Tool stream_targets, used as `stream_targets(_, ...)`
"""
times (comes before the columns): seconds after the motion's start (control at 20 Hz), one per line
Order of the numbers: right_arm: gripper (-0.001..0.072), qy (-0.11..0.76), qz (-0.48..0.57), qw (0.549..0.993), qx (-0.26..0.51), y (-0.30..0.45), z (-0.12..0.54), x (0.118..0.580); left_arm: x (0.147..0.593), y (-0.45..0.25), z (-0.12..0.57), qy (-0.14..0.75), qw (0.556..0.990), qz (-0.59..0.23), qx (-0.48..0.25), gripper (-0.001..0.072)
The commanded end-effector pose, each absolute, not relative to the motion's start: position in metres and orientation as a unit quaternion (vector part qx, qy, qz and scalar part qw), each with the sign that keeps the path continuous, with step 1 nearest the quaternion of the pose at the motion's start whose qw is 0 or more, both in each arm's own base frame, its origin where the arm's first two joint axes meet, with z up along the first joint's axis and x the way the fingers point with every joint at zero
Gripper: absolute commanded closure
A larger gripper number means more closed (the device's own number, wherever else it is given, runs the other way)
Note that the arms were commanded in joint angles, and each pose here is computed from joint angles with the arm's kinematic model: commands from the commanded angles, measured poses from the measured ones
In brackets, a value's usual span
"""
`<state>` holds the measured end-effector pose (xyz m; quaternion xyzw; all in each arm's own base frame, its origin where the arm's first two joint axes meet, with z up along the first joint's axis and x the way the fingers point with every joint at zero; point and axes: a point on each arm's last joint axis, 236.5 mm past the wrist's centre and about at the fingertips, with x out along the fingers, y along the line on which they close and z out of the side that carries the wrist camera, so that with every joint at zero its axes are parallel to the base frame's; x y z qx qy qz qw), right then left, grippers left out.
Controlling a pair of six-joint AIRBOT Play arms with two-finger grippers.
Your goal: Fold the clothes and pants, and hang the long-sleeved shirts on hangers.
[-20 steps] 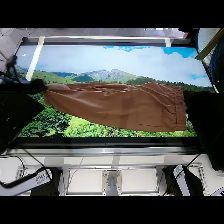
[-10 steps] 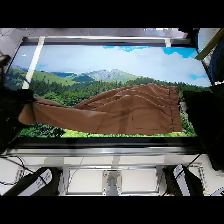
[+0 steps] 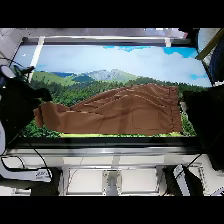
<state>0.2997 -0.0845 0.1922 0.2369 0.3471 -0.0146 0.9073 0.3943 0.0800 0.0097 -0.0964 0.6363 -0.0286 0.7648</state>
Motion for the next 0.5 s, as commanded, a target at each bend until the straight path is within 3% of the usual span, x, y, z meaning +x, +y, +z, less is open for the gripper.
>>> stream_targets(0.0, 0.0203, 0.382, 0.007, 0.89, 0.248, -0.069, 0.183, 0.287, 0.369, 0.145, 0.032, 0.601, 0.784, 0.051, -0.148, 0.0014)
stream_targets(0.2, 0.0203, 0.386, 0.002, 0.881, 0.273, -0.067, 0.183, 0.286, 0.287, 0.16, -0.006, 0.549, 0.759, 0.102, -0.336, 0.0014)
stream_targets(0.35, 0.0203, 0.385, -0.002, 0.878, 0.284, -0.066, 0.183, 0.286, 0.27, 0.138, -0.044, 0.451, 0.76, 0.101, -0.457, 0.0014)
stream_targets(0.45, 0.0203, 0.383, 0.0, 0.878, 0.287, -0.065, 0.184, 0.287, 0.262, 0.127, -0.071, 0.432, 0.749, 0.107, -0.49, 0.0014)
